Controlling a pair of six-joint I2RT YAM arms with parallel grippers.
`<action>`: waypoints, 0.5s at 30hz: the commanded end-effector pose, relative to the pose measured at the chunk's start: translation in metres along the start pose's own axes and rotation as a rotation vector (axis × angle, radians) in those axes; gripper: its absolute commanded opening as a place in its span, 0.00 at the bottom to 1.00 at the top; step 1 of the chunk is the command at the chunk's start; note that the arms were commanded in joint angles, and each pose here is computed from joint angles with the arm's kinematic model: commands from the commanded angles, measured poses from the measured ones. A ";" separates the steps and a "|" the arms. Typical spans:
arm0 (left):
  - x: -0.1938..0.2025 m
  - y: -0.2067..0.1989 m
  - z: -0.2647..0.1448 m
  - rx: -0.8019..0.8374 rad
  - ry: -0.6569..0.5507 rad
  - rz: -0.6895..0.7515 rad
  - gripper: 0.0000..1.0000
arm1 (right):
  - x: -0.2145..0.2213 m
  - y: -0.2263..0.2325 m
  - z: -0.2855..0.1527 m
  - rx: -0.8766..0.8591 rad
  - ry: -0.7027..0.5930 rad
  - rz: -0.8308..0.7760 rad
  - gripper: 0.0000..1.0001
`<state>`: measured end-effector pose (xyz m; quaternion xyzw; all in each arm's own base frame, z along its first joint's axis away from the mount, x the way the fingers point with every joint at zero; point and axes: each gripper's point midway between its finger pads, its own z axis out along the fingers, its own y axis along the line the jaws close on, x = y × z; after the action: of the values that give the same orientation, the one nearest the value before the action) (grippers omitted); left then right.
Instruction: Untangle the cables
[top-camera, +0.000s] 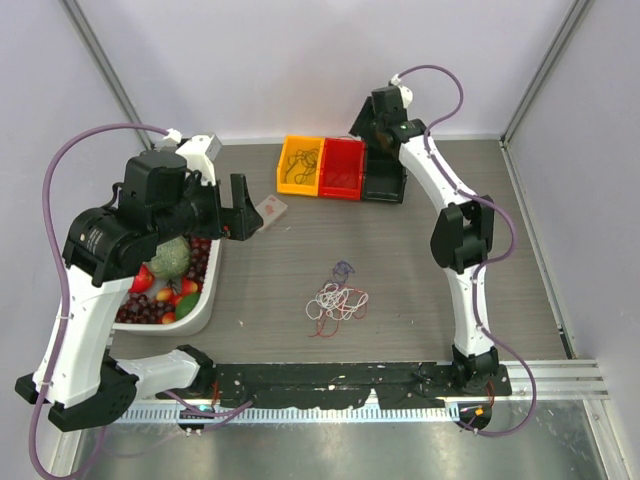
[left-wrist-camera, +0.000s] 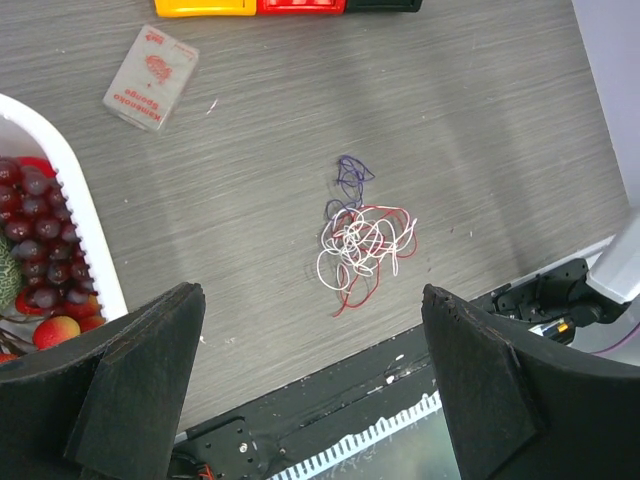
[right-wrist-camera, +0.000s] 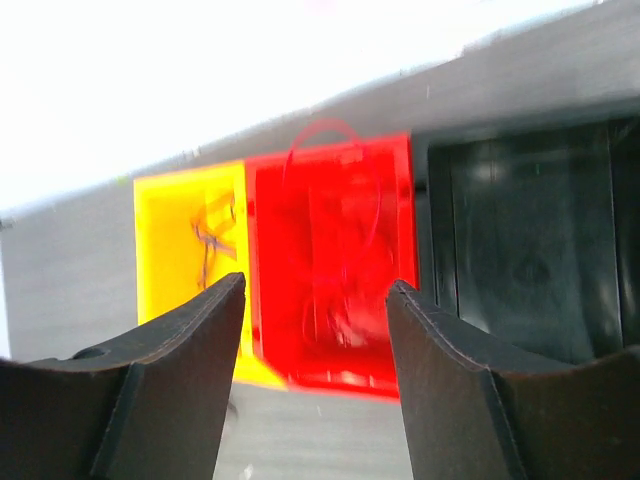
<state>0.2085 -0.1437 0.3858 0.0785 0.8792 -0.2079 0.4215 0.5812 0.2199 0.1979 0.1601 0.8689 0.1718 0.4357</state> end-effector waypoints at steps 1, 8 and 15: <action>-0.006 -0.006 -0.005 0.038 -0.032 0.015 0.94 | -0.034 0.009 0.035 -0.045 -0.128 0.095 0.62; -0.002 -0.001 -0.010 0.018 -0.030 0.018 0.94 | -0.036 0.018 0.074 -0.127 -0.204 -0.043 0.44; -0.003 -0.001 -0.008 0.015 -0.027 0.027 0.94 | -0.013 0.002 0.087 -0.077 -0.156 -0.014 0.38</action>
<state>0.2040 -0.1420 0.3889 0.0811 0.8758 -0.2119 0.4259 0.6496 0.2271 0.1126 0.1471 0.8579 0.1714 0.4616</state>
